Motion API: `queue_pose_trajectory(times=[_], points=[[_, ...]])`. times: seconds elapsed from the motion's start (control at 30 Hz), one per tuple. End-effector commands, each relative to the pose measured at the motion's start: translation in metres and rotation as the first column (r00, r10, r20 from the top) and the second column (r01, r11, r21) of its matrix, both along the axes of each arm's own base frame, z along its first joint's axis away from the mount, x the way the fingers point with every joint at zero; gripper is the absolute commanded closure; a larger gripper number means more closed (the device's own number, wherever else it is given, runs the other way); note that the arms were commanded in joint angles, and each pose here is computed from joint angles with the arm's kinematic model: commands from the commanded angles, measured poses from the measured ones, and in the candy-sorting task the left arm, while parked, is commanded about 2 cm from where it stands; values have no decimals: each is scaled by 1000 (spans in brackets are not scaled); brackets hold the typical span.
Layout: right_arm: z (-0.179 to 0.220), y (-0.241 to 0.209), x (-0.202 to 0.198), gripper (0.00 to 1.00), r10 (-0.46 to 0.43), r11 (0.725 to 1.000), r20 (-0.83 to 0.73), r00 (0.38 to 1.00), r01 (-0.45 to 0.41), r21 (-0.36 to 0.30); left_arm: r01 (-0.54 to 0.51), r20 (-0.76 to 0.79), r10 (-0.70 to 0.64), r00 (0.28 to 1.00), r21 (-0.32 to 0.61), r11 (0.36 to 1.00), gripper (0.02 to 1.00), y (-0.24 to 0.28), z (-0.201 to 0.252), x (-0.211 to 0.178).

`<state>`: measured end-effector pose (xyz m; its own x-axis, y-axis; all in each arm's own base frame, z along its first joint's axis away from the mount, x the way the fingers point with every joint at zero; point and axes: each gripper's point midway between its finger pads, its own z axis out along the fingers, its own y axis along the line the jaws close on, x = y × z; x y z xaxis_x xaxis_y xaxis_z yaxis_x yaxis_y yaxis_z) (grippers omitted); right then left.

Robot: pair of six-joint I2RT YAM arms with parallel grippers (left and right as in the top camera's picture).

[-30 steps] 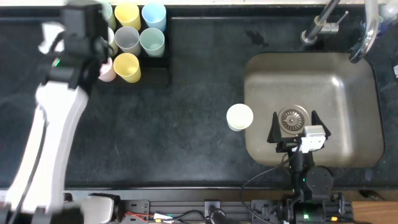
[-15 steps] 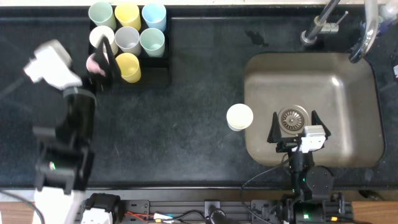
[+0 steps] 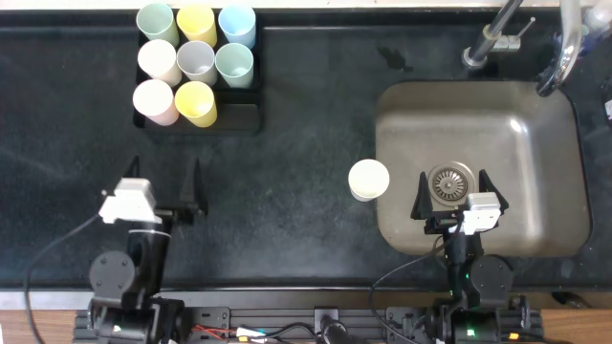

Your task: Store Cups

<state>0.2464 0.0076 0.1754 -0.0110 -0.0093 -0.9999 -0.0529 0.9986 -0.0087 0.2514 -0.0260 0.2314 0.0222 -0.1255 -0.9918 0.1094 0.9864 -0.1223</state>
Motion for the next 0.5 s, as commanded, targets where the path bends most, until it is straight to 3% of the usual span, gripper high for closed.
queue_pose_trajectory(times=[0.03,0.5], points=[[-3,-1,0,3,-6,1000,3,1000,6,-3,7,13,-7,1000,25,1000,20,0,-20,-4],[-3,-1,0,5,-6,1000,3,1000,6,-3,-58,-52,59,997,28,998,18,12,-61,-5]])
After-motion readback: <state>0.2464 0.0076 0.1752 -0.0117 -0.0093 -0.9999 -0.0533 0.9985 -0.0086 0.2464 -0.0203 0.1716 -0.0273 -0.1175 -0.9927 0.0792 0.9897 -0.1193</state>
